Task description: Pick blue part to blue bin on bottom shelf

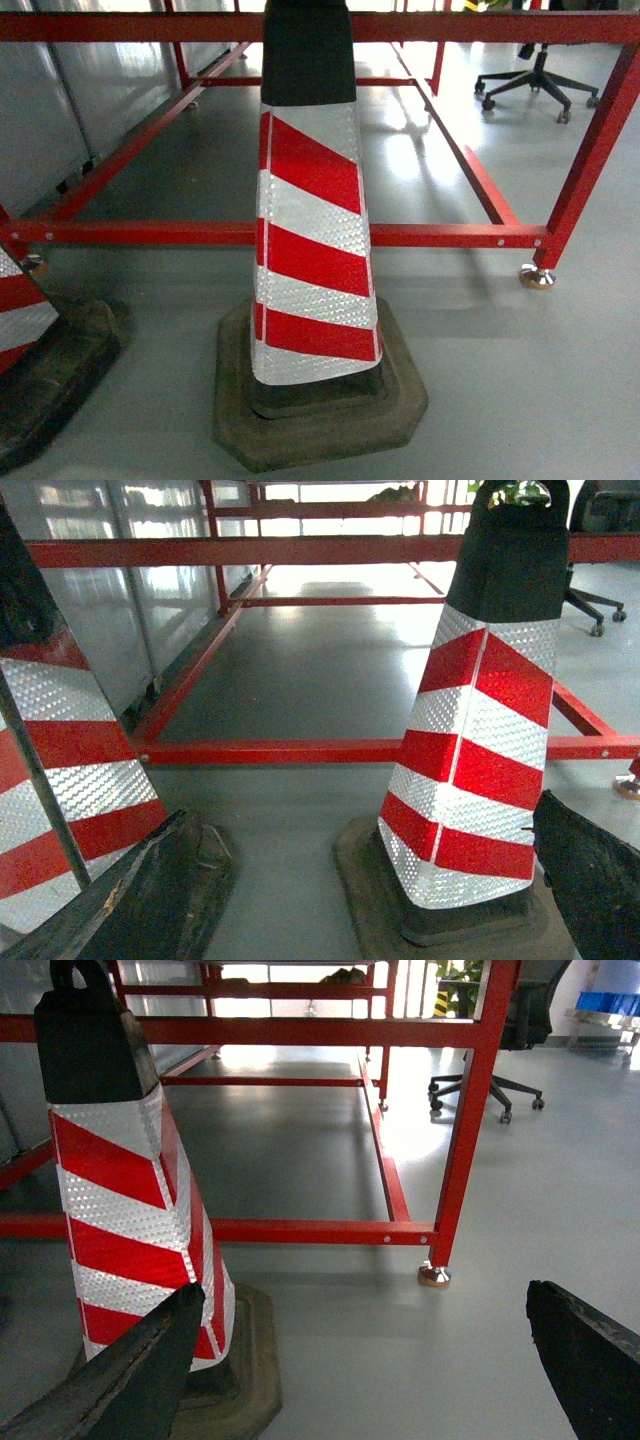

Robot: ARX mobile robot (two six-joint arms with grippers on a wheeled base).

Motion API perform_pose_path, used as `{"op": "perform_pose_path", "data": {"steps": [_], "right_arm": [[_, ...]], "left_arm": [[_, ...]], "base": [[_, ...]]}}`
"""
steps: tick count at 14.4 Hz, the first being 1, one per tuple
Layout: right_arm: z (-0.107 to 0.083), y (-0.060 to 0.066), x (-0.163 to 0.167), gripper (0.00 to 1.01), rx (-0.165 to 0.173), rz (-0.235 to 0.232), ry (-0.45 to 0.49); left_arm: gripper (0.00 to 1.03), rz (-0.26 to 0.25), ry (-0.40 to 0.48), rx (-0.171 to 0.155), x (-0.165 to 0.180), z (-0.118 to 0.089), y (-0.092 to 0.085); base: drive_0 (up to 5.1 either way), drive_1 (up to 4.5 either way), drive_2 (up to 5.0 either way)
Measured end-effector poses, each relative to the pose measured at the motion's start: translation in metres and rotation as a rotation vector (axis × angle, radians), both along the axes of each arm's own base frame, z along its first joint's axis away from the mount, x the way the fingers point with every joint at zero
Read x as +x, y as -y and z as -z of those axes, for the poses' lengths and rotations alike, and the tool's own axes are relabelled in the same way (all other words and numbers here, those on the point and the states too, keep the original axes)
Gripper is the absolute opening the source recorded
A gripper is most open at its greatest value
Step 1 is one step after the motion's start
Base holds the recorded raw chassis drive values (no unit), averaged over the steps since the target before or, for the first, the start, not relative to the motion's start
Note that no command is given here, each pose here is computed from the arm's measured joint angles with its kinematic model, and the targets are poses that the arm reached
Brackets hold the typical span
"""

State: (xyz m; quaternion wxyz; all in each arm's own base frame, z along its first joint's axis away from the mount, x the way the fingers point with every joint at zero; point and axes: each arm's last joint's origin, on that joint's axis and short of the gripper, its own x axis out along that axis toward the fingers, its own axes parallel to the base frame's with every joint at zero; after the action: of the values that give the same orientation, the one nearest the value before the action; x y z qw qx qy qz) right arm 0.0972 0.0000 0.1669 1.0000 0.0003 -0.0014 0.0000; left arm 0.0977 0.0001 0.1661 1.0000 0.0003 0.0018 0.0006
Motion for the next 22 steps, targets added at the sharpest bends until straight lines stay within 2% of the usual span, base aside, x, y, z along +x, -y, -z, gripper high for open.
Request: {"op": "perform_pose_path", "data": {"steps": [22], "right_arm": [[0.0, 0.0, 0.0, 0.98, 0.0, 0.0, 0.0]], "left_arm": [[0.98, 0.0, 0.0, 0.0, 0.0, 0.0, 0.0]], "base": [[0.0, 0.0, 0.0]]}}
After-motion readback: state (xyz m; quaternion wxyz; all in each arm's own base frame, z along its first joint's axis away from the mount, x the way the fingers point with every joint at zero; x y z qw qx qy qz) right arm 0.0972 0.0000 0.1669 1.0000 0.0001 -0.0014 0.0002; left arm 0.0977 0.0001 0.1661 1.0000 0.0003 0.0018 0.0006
